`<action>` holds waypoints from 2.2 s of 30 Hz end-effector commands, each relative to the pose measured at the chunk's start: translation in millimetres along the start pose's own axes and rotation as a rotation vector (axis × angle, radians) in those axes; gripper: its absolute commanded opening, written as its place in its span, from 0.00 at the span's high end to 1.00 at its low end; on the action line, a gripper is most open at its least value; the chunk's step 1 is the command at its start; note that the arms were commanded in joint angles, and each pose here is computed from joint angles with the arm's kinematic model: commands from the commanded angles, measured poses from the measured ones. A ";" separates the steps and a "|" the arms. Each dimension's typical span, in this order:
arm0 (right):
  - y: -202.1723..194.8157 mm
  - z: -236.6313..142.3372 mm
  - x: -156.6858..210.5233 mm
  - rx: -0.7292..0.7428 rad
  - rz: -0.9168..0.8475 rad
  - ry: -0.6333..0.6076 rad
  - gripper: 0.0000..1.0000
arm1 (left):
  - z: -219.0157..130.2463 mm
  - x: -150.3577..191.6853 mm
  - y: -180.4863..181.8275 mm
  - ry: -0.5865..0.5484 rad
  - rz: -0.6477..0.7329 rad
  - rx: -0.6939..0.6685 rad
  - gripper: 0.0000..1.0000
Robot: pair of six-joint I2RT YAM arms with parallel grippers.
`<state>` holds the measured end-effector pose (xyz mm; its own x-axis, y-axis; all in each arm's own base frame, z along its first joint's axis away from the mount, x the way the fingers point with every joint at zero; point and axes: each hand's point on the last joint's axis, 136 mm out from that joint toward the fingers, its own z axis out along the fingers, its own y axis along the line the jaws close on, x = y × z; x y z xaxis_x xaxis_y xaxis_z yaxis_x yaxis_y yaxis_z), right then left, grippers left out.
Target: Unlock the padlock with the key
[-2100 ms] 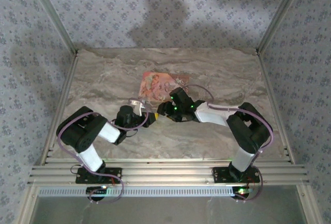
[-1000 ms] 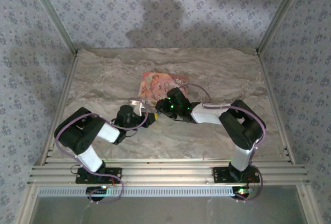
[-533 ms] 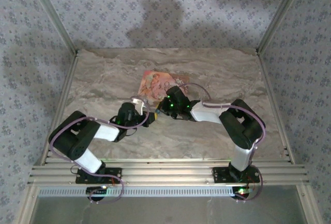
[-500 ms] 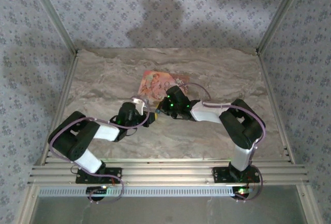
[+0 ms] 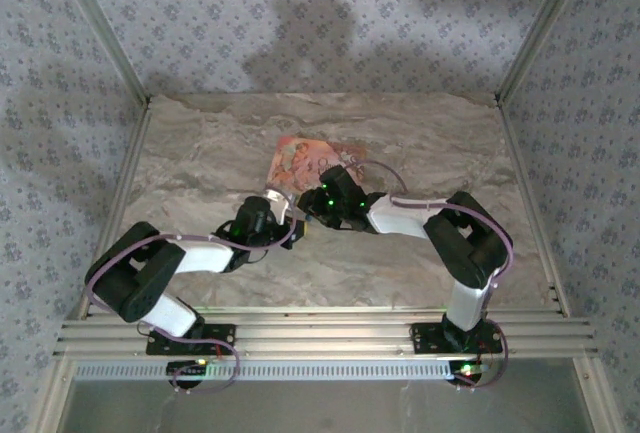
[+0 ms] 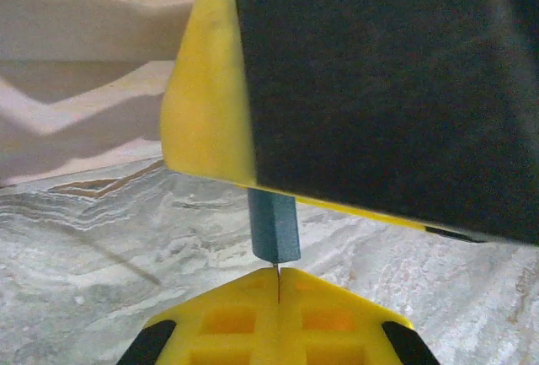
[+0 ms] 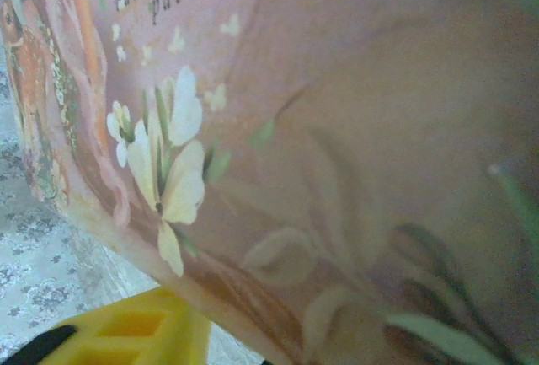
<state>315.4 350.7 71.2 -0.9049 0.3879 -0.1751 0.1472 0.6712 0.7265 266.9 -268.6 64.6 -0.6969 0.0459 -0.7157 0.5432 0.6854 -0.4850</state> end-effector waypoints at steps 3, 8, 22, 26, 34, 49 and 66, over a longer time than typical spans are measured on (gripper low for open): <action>-17.3 5.1 31.0 0.043 0.063 0.112 0.67 | -0.4 -20.0 -21.6 -0.046 0.049 0.077 1.00; -17.3 4.3 32.7 0.044 0.063 0.117 0.48 | -1.8 -21.1 -20.6 -0.041 0.061 0.064 1.00; -11.4 -28.5 27.3 0.050 0.026 0.084 0.34 | -10.5 -20.3 -7.0 0.006 0.159 -0.049 1.00; -17.5 -43.7 24.8 0.077 0.006 0.060 0.33 | -14.6 -20.4 0.0 0.021 0.178 -0.099 1.00; -5.2 -51.9 20.3 0.080 -0.057 0.051 0.42 | -19.6 -17.7 6.5 0.020 0.181 -0.146 1.00; 15.0 -15.0 28.5 0.061 -0.075 0.133 0.60 | -28.3 -26.0 2.2 -0.032 0.208 -0.178 1.00; 14.0 -11.8 16.5 0.099 -0.045 0.096 0.54 | -25.6 -21.8 3.0 -0.027 0.239 -0.192 1.00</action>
<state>292.1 359.6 88.9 -0.9505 0.2761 -0.1425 0.1137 0.7360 0.6674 271.0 -245.8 86.3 -0.5753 0.2003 -0.7930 0.5736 0.7900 -0.2166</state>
